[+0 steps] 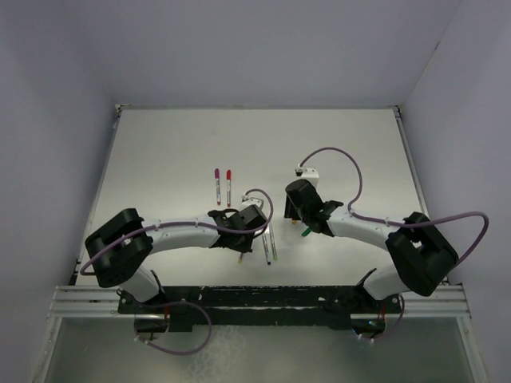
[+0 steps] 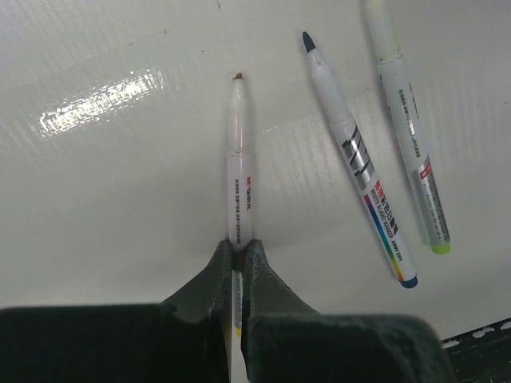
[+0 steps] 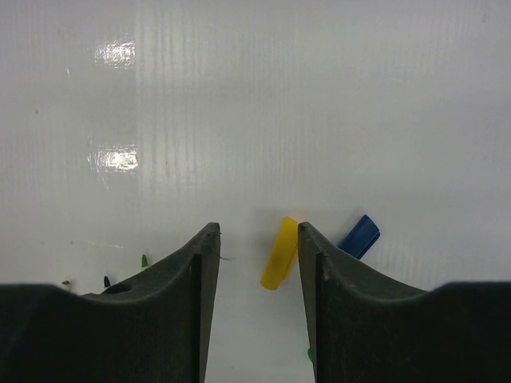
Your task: Insert the pens into the pen caps
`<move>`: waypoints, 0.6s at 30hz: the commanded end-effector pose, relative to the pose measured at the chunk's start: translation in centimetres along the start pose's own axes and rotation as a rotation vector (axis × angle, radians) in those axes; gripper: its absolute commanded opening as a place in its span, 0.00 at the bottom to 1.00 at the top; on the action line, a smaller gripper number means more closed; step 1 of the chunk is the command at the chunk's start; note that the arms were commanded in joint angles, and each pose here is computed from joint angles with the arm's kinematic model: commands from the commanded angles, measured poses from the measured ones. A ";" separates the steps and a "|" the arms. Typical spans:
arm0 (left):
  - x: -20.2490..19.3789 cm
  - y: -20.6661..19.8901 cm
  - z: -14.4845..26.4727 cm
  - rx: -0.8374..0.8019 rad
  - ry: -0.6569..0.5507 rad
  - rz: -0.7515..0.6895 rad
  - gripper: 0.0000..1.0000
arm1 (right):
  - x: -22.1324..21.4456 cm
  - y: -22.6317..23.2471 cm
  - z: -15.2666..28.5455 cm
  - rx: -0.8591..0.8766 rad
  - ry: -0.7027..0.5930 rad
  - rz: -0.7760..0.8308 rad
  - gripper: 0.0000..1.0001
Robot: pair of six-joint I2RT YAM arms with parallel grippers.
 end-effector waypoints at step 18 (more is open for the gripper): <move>-1.1 0.6 1.0 -0.012 0.019 -0.019 0.00 | -0.3 0.0 -0.6 -0.065 0.033 -0.045 0.46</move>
Point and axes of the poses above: each gripper's point midway between its finger pads, its own z axis back along the fingers, its own y axis along the line the jaws close on, x = y × z, the point moved 7 cm from there along z, back along the fingers, and after that the axes turned 11 degrees about -z, right-handed, at the moved point
